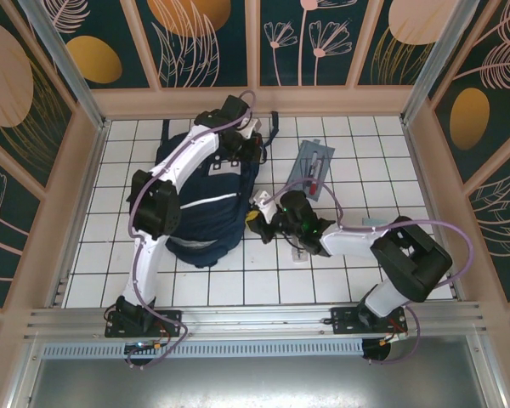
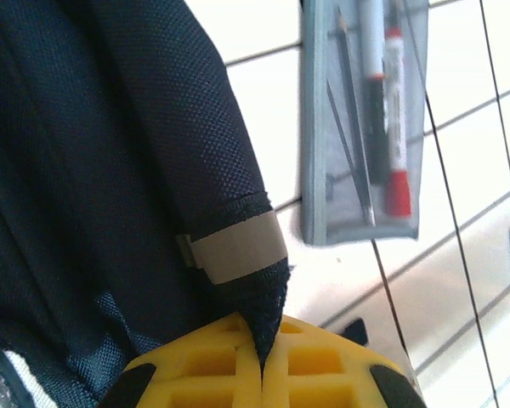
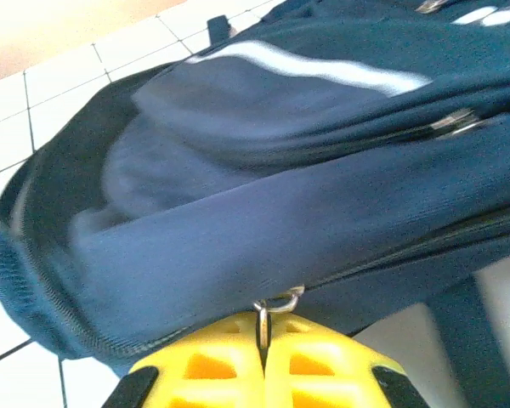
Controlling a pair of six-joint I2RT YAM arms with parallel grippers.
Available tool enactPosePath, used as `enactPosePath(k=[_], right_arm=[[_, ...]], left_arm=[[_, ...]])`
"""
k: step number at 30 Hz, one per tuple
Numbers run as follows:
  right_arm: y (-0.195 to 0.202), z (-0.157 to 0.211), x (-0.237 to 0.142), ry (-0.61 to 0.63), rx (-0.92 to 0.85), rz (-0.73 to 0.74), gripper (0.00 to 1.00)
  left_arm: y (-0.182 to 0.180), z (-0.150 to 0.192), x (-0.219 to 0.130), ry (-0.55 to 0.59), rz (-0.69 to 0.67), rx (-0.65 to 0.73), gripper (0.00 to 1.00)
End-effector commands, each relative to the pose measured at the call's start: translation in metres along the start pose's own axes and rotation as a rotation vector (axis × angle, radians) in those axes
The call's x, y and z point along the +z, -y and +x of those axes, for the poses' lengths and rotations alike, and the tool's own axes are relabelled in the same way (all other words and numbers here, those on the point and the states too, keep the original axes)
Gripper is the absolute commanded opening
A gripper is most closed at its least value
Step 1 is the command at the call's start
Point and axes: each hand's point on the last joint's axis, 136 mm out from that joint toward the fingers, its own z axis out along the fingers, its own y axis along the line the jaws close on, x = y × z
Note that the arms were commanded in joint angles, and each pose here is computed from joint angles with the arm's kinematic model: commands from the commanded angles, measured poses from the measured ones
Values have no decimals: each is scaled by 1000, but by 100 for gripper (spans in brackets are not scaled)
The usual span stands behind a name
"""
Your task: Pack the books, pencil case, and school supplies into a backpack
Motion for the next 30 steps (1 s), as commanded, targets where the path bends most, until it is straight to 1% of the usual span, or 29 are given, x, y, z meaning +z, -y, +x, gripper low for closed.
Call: enactPosePath(k=[1, 4, 7, 9, 11, 15, 20, 26, 27, 28, 29, 30], right_arm=[[-49, 12, -3, -56, 1, -146, 0], [-66, 12, 3, -70, 5, -180, 0], [-76, 13, 8, -95, 21, -200, 0], [-77, 16, 9, -118, 39, -200, 0], [-67, 23, 8, -146, 49, -152, 0], [-25, 28, -5, -183, 121, -22, 0], [48, 28, -34, -187, 212, 207, 0], [122, 27, -58, -197, 225, 418, 0], [126, 27, -56, -208, 219, 421, 0], [140, 28, -60, -210, 226, 439, 0], [143, 26, -59, -208, 216, 434, 0], [142, 24, -56, -203, 201, 415, 0]], left_arm=[[-7, -88, -28, 325, -25, 19, 0], [-19, -102, -27, 380, -30, -39, 0], [-38, -115, -28, 435, -66, -89, 0], [-53, -124, -32, 467, -86, -126, 0], [-65, -128, -37, 483, -104, -155, 0], [-88, -125, -46, 486, -184, -176, 0], [-113, -102, -50, 435, -315, -172, 0], [-133, -75, -48, 369, -351, -208, 0], [-132, -72, -47, 358, -343, -211, 19], [-129, -70, -49, 350, -325, -219, 39], [-123, -68, -49, 341, -296, -226, 58], [-112, -68, -53, 341, -241, -229, 71]])
